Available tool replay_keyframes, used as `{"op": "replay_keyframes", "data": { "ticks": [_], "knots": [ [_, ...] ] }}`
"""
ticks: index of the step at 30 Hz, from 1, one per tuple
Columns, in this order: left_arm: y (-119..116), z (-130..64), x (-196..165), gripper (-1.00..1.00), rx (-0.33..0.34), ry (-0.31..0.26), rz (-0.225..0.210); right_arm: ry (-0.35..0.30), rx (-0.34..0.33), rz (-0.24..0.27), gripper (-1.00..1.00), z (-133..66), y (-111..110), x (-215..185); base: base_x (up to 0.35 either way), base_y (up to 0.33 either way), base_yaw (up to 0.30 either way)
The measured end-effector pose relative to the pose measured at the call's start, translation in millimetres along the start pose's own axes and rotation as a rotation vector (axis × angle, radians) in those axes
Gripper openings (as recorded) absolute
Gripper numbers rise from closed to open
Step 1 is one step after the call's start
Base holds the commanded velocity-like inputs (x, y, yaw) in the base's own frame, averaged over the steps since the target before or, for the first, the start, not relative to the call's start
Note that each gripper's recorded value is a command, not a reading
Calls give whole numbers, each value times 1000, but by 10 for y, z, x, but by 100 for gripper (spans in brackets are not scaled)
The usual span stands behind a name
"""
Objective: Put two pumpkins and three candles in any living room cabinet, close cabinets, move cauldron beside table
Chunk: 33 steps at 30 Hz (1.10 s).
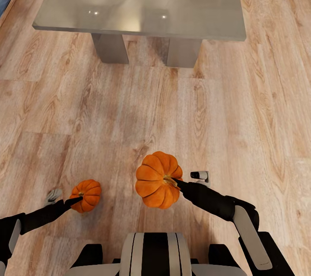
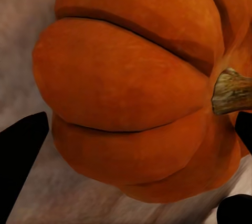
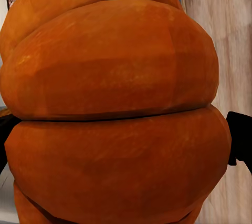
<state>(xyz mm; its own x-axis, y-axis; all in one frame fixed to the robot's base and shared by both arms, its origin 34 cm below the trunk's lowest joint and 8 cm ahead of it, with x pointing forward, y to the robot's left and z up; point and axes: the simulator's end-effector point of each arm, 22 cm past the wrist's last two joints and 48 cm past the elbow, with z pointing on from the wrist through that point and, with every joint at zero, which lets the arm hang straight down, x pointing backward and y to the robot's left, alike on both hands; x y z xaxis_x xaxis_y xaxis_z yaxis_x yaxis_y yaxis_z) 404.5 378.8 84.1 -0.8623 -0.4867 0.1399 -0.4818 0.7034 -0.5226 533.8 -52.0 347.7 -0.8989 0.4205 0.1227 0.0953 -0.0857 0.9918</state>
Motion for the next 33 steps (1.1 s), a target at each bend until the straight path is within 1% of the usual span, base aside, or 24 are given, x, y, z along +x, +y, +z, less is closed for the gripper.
{"op": "replay_keyframes", "data": {
  "ticks": [18, 20, 22, 33],
  "knots": [
    [3, -6, -12, -100, -1, -3, 0, 0, 0, 0, -100, 0, 0, -2, 0, 0, 0],
    [7, -22, -37, -100, -13, -10, 0, 0, -6, -5, -100, 6, 45, -7, 0, 0, 0],
    [25, -45, -60, -100, -29, -14, 24, 1, -8, -13, -100, 12, 81, -12, 0, 0, 0],
    [-157, -153, -192, -100, -3, -46, 45, 2, -27, -59, -100, 43, 299, -41, 0, 0, 0]
  ]
}}
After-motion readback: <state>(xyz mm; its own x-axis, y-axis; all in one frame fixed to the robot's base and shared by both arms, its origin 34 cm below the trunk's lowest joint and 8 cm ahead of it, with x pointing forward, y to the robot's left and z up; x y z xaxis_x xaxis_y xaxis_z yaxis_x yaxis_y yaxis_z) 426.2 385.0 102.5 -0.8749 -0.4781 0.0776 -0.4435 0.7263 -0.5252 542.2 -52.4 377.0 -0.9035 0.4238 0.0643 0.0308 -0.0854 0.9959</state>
